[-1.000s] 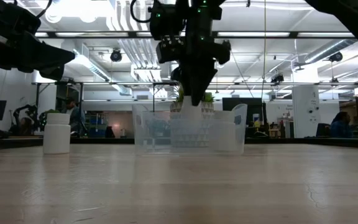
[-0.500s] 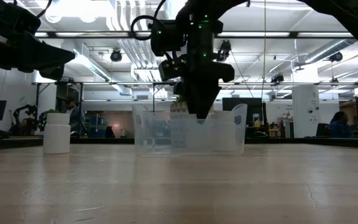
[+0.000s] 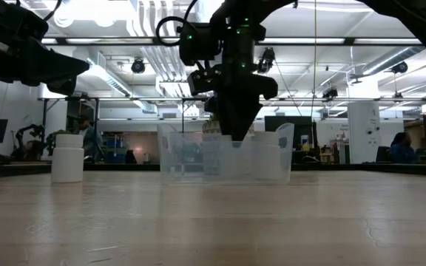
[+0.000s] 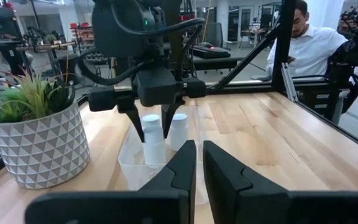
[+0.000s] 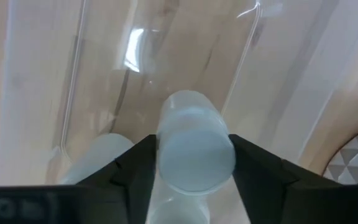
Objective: Pick and place pill bottles into a basket
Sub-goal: Put the white medicine bottle into the transparent bin
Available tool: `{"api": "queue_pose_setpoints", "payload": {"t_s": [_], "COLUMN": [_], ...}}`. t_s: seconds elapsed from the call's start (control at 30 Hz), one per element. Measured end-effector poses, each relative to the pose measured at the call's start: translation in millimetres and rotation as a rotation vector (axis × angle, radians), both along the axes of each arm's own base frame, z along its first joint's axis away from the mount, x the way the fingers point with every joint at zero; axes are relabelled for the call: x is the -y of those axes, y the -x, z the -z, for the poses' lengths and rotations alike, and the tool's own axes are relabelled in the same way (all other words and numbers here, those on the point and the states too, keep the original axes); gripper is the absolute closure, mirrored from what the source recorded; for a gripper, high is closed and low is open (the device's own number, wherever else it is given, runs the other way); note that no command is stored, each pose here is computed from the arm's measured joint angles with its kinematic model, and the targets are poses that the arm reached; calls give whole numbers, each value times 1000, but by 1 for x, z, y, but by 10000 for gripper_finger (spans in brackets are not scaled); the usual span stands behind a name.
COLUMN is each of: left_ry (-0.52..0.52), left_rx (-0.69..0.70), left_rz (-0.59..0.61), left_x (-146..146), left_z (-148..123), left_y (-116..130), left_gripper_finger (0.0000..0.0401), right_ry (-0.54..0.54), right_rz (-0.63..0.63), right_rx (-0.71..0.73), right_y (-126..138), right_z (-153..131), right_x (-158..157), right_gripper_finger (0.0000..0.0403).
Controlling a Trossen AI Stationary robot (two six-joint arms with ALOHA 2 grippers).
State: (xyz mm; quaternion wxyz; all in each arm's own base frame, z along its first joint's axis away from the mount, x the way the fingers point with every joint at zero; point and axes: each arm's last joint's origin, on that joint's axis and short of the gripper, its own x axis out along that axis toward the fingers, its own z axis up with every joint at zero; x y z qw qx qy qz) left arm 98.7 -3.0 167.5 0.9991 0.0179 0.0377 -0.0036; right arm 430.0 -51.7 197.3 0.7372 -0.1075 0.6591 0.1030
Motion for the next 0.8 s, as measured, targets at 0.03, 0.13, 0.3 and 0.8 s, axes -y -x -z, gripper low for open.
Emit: {"api": "queue_pose_setpoints", "payload": {"t_s": [0.03,0.13,0.3,0.8], "left_ry": [0,0,0,0], "left_rx": [0,-1,-1,-1], "left_rz": [0,0,0,0], "left_x": [0,0,0,0], "left_z": [0,0,0,0], "left_y": [0,0,0,0], "left_gripper_finger": [389,389,389,389], "right_ry": [0,-1,4,-63], "right_rz": [0,8,11,24], "right_rx": [1,0,-3,319], "right_y": [0,0,1,35], "right_z": [0,0,-3,-98], "right_x": [0,0,0,-9], "right_gripper_finger": [202,170,144,151]}}
